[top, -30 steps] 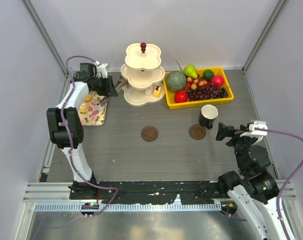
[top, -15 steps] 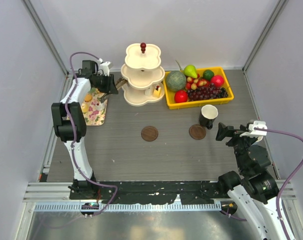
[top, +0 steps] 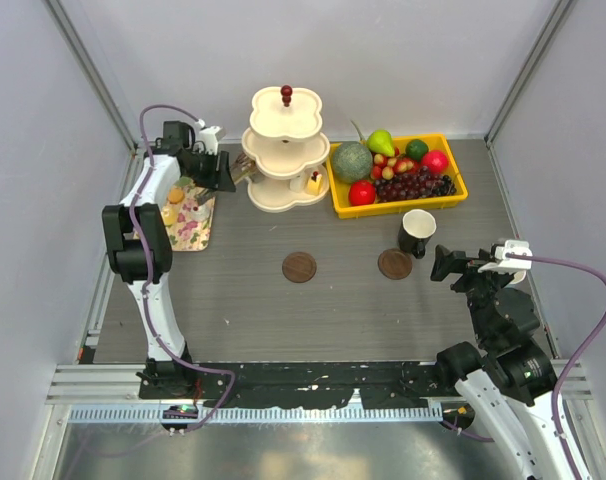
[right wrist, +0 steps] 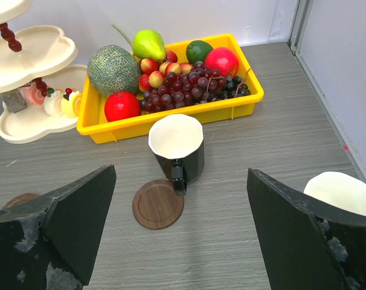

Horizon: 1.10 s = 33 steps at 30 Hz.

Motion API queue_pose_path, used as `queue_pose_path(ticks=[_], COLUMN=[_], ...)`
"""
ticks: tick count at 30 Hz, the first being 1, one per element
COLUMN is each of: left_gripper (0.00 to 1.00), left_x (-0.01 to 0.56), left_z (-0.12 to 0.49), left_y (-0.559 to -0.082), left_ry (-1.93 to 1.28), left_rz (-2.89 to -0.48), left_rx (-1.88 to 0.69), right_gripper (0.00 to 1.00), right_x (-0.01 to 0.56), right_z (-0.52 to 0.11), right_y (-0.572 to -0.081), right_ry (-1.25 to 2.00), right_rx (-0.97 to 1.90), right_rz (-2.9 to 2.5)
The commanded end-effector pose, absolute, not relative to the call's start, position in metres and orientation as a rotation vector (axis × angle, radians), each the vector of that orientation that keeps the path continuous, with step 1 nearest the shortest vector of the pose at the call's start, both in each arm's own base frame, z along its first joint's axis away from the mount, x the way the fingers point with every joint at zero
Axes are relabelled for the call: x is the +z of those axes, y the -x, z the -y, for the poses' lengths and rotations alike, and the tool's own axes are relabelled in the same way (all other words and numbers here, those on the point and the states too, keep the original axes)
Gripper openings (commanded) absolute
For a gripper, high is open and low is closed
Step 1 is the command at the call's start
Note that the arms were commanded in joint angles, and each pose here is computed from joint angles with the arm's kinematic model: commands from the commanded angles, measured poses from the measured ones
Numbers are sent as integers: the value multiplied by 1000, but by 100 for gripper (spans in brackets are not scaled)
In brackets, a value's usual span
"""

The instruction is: Serve the afternoon tea

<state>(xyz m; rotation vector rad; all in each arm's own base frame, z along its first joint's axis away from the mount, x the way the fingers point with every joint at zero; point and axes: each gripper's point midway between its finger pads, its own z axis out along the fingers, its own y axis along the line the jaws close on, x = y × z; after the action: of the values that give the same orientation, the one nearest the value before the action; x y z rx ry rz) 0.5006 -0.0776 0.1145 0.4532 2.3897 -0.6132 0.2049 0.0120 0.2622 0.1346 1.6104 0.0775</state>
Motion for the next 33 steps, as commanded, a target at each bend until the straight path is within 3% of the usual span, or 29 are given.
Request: queue_pose_path(ticks=[1,10,18,23,33], left_gripper=[59,66,63,57,65], left_x=[128,147,163,152,113], left_z=[74,69,69,64,76], left_y=[-504,-493,-469,-453,-439], left_ry=[-474,-431,-336,-269,-160], left_rz=[-2353,-2335,-2320,-2377,-2487], left_rx=[-588,-536,-535,-500,-268], right_gripper=[96,96,96,96,96], right_x=[272,275,278,281,282], right_z=[-13,-15,-16,-17,-18], right_y=[-208,-207,-204,-202,-201], right_ry=[-127,-120,-117,-115,-113], right_rx=[82,95,111,124,132], right_rz=[-1578,-1568,-1552,-1536,-1531])
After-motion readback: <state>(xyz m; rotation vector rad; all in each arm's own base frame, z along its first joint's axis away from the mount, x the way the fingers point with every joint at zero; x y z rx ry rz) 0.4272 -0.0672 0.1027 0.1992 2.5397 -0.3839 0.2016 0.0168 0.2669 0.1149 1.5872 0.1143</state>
